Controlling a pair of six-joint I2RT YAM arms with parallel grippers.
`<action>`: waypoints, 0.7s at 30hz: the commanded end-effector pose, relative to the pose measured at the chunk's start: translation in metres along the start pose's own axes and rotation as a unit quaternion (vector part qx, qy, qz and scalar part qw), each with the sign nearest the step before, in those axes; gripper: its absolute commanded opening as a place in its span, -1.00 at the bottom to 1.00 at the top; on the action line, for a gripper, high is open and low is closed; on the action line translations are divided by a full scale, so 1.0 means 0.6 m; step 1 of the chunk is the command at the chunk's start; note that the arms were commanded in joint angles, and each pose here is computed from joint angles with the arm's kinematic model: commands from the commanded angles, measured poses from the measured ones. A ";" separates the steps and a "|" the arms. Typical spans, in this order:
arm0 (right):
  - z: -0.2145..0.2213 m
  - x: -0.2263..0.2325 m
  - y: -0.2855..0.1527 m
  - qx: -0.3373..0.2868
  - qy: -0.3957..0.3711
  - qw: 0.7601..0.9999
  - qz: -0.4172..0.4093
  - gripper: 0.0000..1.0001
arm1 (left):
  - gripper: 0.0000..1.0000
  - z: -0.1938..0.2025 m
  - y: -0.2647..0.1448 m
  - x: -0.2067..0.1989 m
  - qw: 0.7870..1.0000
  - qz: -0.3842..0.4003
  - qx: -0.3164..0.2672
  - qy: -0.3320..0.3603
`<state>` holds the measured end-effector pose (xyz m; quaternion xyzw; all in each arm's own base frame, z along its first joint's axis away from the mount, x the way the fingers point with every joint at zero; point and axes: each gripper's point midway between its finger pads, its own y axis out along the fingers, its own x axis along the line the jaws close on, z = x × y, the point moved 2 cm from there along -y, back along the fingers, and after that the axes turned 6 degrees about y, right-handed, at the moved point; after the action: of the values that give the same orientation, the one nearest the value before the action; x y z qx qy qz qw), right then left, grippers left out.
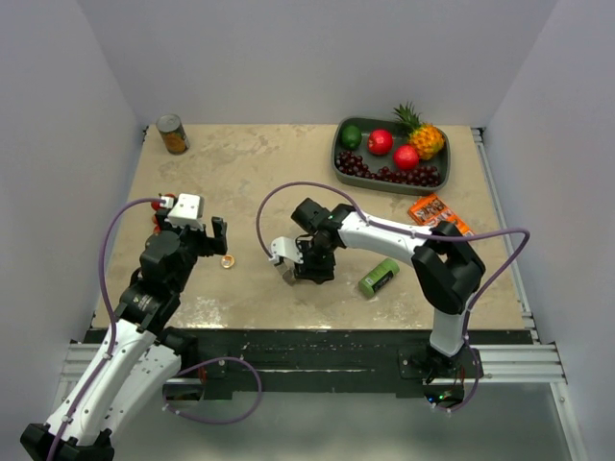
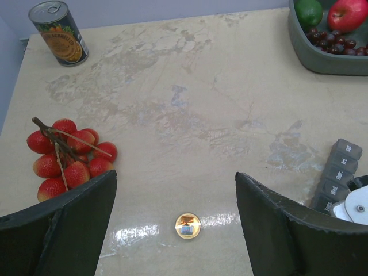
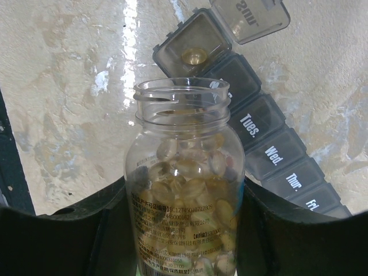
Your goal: Sort the pills into containers
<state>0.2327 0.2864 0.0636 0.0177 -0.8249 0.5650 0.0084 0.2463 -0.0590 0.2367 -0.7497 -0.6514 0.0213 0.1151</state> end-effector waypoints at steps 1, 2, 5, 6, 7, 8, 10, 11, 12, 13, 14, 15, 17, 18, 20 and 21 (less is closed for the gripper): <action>-0.020 -0.011 -0.016 0.005 -0.009 1.000 0.027 -0.93 | 0.76 -0.026 -0.001 0.008 0.999 -0.009 -0.030 0.008; -0.021 -0.010 -0.015 0.007 -0.010 1.000 0.028 -0.93 | 0.76 -0.026 -0.001 0.008 0.999 -0.009 -0.030 0.008; -0.022 -0.008 -0.013 0.018 -0.016 0.999 0.032 -0.93 | 0.76 -0.027 -0.001 0.008 0.999 -0.009 -0.032 0.007; -0.020 -0.008 -0.011 0.025 -0.016 0.999 0.034 -0.93 | 0.76 -0.027 -0.001 0.008 0.999 -0.009 -0.032 0.007; -0.021 -0.008 -0.010 0.027 -0.018 0.999 0.035 -0.93 | 0.76 -0.027 -0.001 0.008 0.999 -0.009 -0.032 0.007; -0.021 -0.009 -0.009 0.029 -0.018 0.999 0.036 -0.93 | 0.76 -0.027 -0.001 0.008 0.999 -0.009 -0.032 0.007; -0.020 -0.008 -0.007 0.035 -0.019 0.999 0.037 -0.93 | 0.76 -0.027 -0.001 0.008 0.999 -0.009 -0.032 0.007; -0.020 -0.008 -0.006 0.037 -0.019 0.998 0.038 -0.93 | 0.76 -0.027 -0.002 0.009 0.999 -0.009 -0.032 0.007; -0.021 -0.008 -0.005 0.038 -0.020 0.998 0.039 -0.93 | 0.76 -0.027 -0.002 0.009 0.999 -0.009 -0.032 0.007; -0.019 -0.008 -0.005 0.043 -0.020 0.998 0.042 -0.93 | 0.76 -0.027 -0.002 0.009 0.999 -0.009 -0.032 0.007; -0.018 -0.007 -0.003 0.046 -0.021 0.998 0.042 -0.93 | 0.76 -0.028 -0.001 0.009 0.999 -0.010 -0.032 0.007; -0.019 -0.008 -0.003 0.047 -0.022 0.998 0.044 -0.93 | 0.76 -0.027 -0.002 0.009 0.999 -0.009 -0.032 0.007; -0.017 -0.010 -0.003 0.053 -0.020 0.997 0.048 -0.93 | 0.76 -0.028 -0.001 0.009 0.999 -0.009 -0.032 0.007; -0.018 -0.008 -0.002 0.055 -0.022 0.997 0.048 -0.93 | 0.76 -0.028 -0.001 0.009 0.999 -0.009 -0.032 0.007; -0.018 -0.009 -0.002 0.058 -0.021 0.997 0.049 -0.93 | 0.76 -0.028 -0.002 0.009 0.999 -0.010 -0.033 0.007; -0.017 -0.008 0.000 0.060 -0.022 0.997 0.048 -0.93 | 0.76 -0.028 -0.002 0.009 0.999 -0.010 -0.033 0.007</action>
<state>0.2311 0.2875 0.0524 0.0064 -0.7856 0.6183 -0.0227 0.2460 -0.0583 0.2374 -0.7499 -0.6507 0.0152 0.1184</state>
